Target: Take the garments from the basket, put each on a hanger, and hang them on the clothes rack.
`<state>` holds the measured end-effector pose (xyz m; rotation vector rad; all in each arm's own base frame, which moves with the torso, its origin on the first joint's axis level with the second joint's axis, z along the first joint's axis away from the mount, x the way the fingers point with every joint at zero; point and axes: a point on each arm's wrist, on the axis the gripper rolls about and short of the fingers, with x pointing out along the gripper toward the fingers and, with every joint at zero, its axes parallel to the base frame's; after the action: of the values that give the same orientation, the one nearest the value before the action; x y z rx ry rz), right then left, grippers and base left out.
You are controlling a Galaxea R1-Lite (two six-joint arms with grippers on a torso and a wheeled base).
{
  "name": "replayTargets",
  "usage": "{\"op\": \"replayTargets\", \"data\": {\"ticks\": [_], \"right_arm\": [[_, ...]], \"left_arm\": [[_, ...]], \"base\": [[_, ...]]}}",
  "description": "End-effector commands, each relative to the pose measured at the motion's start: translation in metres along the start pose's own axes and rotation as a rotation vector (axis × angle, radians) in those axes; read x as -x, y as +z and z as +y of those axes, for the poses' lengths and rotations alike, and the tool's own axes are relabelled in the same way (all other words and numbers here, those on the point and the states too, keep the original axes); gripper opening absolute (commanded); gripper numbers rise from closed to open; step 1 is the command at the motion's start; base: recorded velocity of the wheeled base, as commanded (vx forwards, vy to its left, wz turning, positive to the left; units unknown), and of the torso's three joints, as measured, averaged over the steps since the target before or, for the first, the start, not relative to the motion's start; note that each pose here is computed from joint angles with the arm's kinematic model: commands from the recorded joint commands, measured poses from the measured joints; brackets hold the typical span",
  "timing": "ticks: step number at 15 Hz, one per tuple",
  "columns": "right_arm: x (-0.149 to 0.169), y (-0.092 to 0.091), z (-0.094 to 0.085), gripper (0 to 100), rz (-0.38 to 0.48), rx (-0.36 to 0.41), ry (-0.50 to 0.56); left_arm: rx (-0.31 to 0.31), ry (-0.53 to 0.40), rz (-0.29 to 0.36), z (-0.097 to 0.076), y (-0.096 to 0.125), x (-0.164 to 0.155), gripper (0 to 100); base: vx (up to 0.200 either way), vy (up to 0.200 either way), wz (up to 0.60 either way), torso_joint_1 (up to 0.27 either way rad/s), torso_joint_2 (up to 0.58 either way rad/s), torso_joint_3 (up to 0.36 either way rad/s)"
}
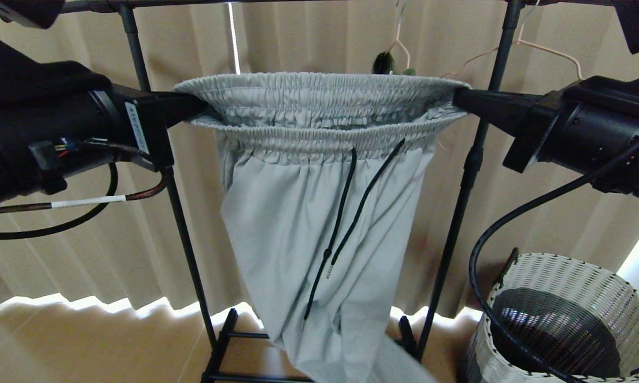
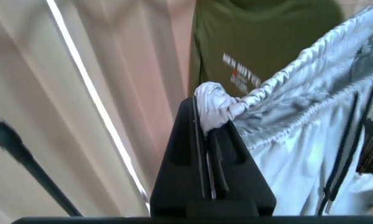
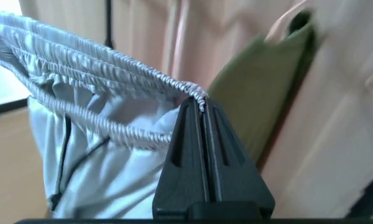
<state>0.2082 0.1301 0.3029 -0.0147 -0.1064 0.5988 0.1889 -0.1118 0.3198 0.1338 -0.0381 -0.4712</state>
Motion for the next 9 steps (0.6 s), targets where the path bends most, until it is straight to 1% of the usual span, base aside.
{"op": "replayTargets", "data": {"ticks": [1,2,3,4,5,7,9], "right_arm": [[0.001,-0.002,-0.007,0,0.007,0.007,-0.032],[0.001,-0.004,-0.011,0,0.011,0.014,-0.047],[0.002,-0.006,-0.019,0,0.021,0.035,-0.080],[0.003,-0.014,-0.029,0,0.048,0.047,-0.121],[0.006,-0.019,-0.034,0,0.065,0.046,-0.142],[0.009,-0.024,-0.034,0,0.082,0.043,-0.144],[0.010,-0.025,-0.034,0,0.083,0.043,-0.142]], "left_arm": [[-0.005,-0.026,0.039,-0.007,-0.006,-0.020,0],[-0.003,-0.041,0.046,-0.012,-0.008,-0.021,0],[0.005,-0.074,0.081,-0.021,-0.018,-0.027,0],[0.038,-0.096,0.113,-0.030,-0.028,-0.035,0],[0.057,-0.102,0.127,-0.033,-0.032,-0.038,0],[0.084,-0.116,0.129,-0.037,-0.032,-0.038,0],[0.103,-0.134,0.128,-0.042,-0.032,-0.037,0]], "base": [[0.000,0.000,0.00,0.000,0.00,0.000],[0.000,0.000,0.00,0.000,0.00,0.000],[0.000,0.000,0.00,0.000,0.00,0.000],[0.000,0.000,0.00,0.000,0.00,0.000],[0.000,0.000,0.00,0.000,0.00,0.000],[0.000,0.000,0.00,0.000,0.00,0.000],[0.000,0.000,0.00,0.000,0.00,0.000]]}}
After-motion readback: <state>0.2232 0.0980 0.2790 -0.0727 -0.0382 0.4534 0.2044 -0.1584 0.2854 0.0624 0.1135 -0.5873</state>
